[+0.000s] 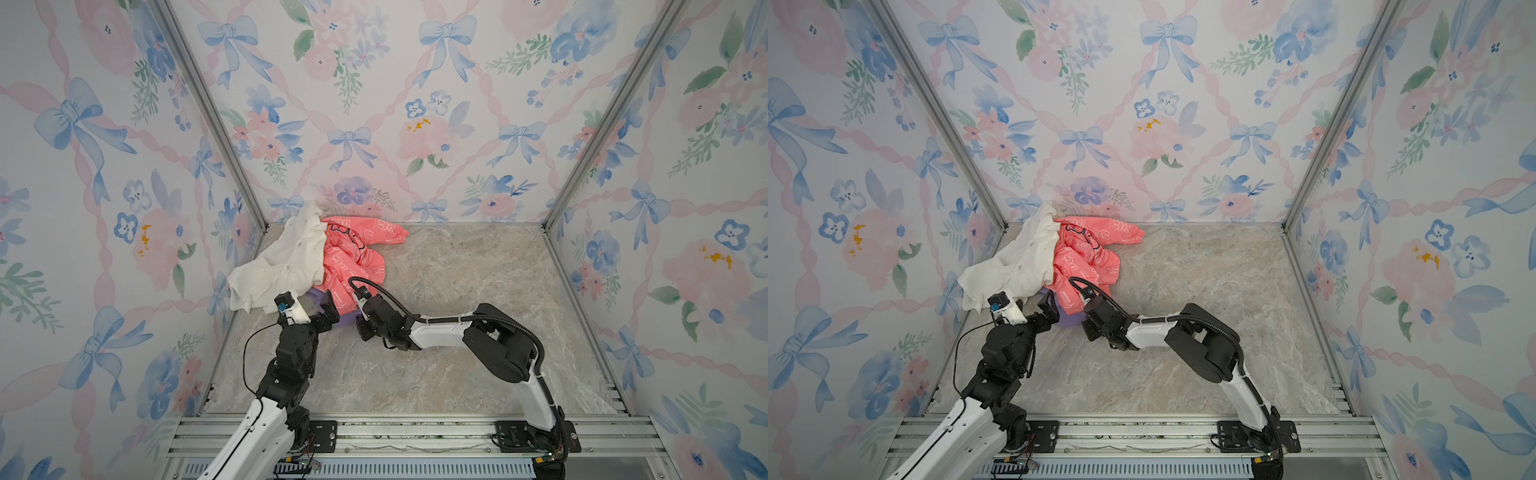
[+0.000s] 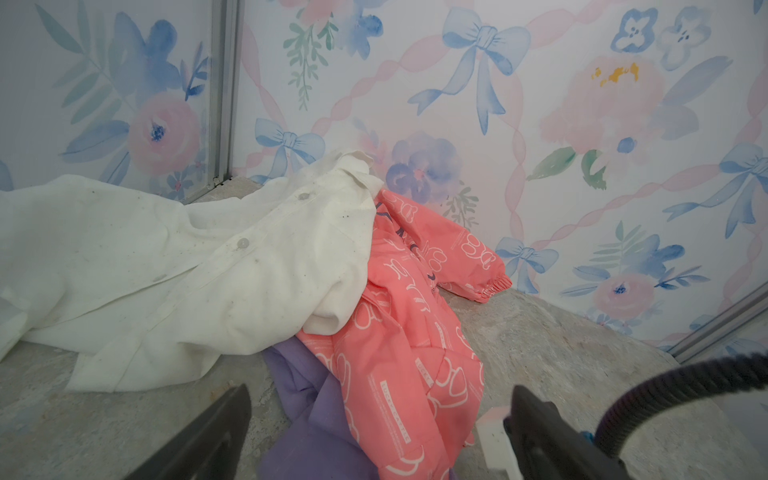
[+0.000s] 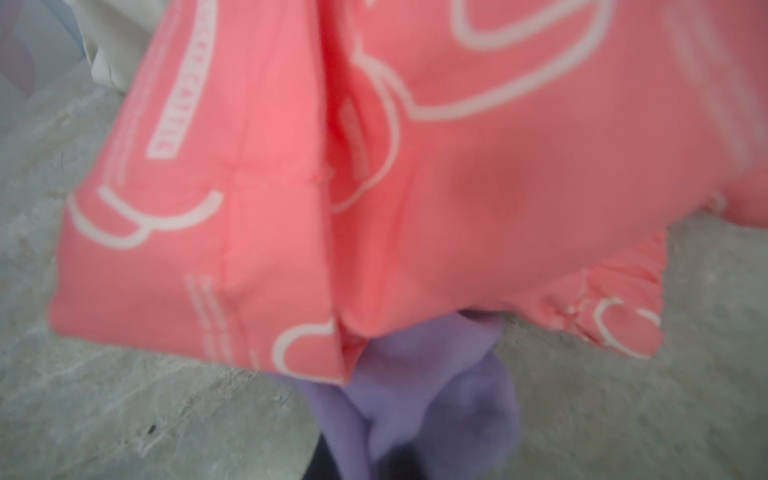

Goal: Pick out a specific cloth from the pile
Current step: 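Close the right gripper on the lavender cloth and start lifting, then lift the lavender cloth out of the pile with the right gripper, carrying it away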

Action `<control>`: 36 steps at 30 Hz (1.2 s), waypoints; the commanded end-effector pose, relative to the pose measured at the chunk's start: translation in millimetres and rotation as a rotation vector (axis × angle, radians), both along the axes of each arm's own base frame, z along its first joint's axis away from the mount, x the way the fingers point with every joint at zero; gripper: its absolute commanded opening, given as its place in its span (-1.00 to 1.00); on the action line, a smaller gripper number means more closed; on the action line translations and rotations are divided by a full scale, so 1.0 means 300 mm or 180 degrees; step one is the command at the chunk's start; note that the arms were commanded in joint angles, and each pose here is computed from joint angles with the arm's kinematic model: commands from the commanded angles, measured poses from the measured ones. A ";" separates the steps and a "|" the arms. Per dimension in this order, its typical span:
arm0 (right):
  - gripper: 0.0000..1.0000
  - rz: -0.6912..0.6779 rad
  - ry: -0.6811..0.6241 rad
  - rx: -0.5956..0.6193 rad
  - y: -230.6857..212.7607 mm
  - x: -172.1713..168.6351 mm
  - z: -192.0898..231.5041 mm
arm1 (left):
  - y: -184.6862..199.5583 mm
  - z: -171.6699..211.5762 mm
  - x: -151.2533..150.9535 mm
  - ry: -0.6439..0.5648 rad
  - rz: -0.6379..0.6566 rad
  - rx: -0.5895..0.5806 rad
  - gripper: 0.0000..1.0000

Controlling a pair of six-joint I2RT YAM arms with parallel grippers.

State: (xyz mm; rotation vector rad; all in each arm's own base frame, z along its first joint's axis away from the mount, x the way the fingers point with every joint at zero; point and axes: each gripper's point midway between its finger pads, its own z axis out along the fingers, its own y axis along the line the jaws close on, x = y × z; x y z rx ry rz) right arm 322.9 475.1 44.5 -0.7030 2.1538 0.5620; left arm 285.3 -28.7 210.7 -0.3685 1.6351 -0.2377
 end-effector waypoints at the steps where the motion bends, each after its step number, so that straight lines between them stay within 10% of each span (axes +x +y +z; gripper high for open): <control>1: -0.98 -0.0076 -0.0159 0.0206 0.010 0.040 0.103 | 0.008 -0.021 -0.012 0.0007 0.0026 -0.0065 0.96; 36: -1.00 0.0227 -0.1565 0.1355 -0.152 0.109 1.411 | -0.004 0.164 -0.070 -0.0500 -0.0156 -0.0411 0.96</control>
